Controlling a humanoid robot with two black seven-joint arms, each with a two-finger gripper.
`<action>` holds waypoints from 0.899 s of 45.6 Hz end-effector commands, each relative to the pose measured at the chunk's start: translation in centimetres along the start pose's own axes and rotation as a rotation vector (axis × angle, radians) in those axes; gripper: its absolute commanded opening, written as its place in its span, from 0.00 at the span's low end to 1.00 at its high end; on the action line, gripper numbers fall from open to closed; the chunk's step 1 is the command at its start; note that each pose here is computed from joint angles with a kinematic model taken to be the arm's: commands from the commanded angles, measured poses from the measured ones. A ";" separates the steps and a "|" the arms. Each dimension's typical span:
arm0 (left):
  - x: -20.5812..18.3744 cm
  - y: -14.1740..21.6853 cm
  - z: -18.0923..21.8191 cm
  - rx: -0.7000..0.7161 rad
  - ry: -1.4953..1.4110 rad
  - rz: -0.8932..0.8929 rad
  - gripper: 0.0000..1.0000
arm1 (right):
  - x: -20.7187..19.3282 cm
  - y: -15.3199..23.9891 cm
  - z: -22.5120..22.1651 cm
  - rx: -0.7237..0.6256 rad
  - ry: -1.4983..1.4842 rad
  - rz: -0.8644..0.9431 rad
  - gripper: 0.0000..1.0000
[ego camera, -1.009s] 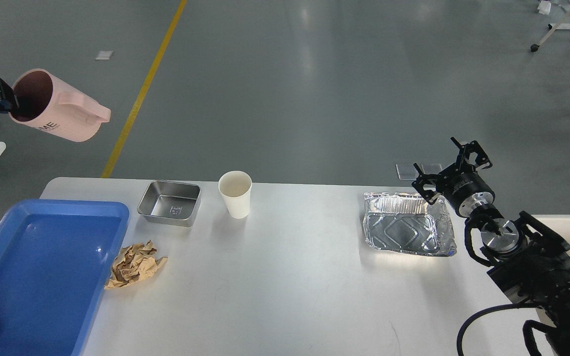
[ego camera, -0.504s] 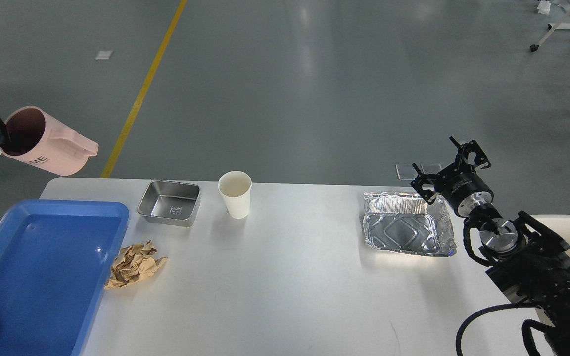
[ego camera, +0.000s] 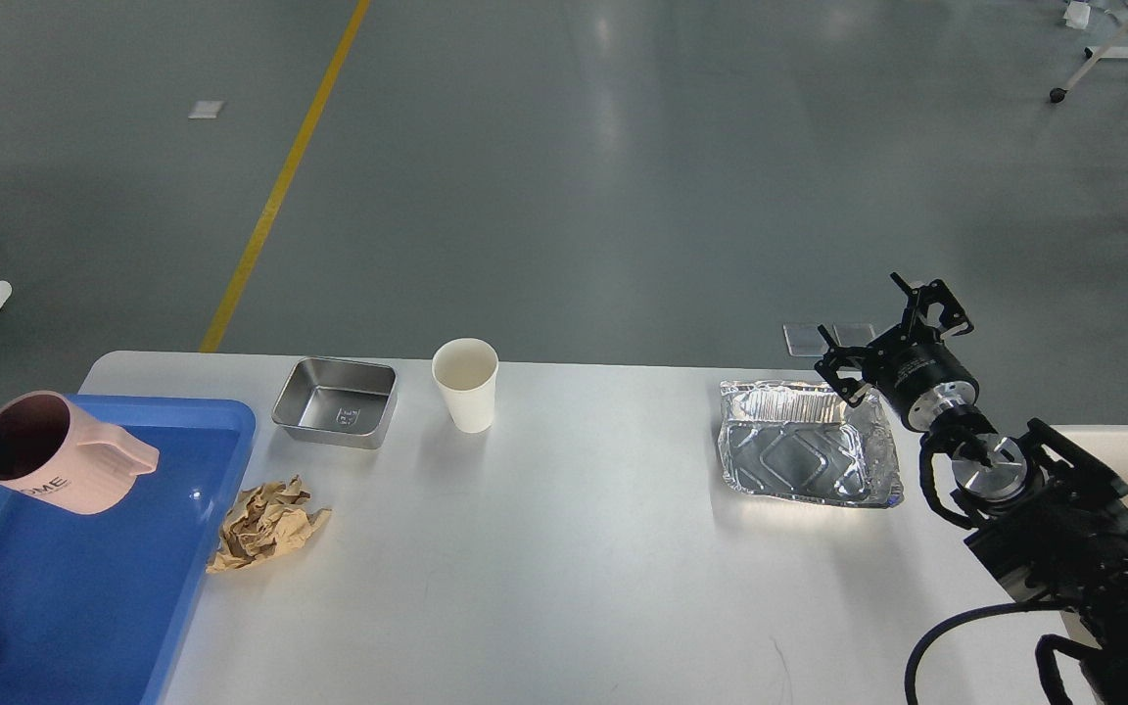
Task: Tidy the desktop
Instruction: 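Lower the pink mug into the blue bin and release it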
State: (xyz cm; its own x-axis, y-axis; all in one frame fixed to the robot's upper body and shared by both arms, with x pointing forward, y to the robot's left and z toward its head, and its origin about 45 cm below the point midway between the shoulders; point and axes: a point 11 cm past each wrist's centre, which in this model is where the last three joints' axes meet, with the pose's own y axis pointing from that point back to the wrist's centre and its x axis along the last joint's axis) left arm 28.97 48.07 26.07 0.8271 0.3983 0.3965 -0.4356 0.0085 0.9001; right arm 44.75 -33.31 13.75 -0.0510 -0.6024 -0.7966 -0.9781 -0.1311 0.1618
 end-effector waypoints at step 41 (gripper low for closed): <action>-11.3 -6.7 -7.1 0.174 0.063 -0.119 0.01 | 0.2 0.1 0.3 -0.014 0.017 0.004 1.00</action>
State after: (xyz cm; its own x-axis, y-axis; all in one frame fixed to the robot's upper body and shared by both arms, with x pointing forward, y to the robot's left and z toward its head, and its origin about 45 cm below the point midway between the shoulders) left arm 20.54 49.96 14.71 0.8425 0.4572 0.2851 -0.2718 -0.0962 0.9575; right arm 44.61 -33.28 13.50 -0.0517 -0.6165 -0.7856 -0.9752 -0.1385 0.1728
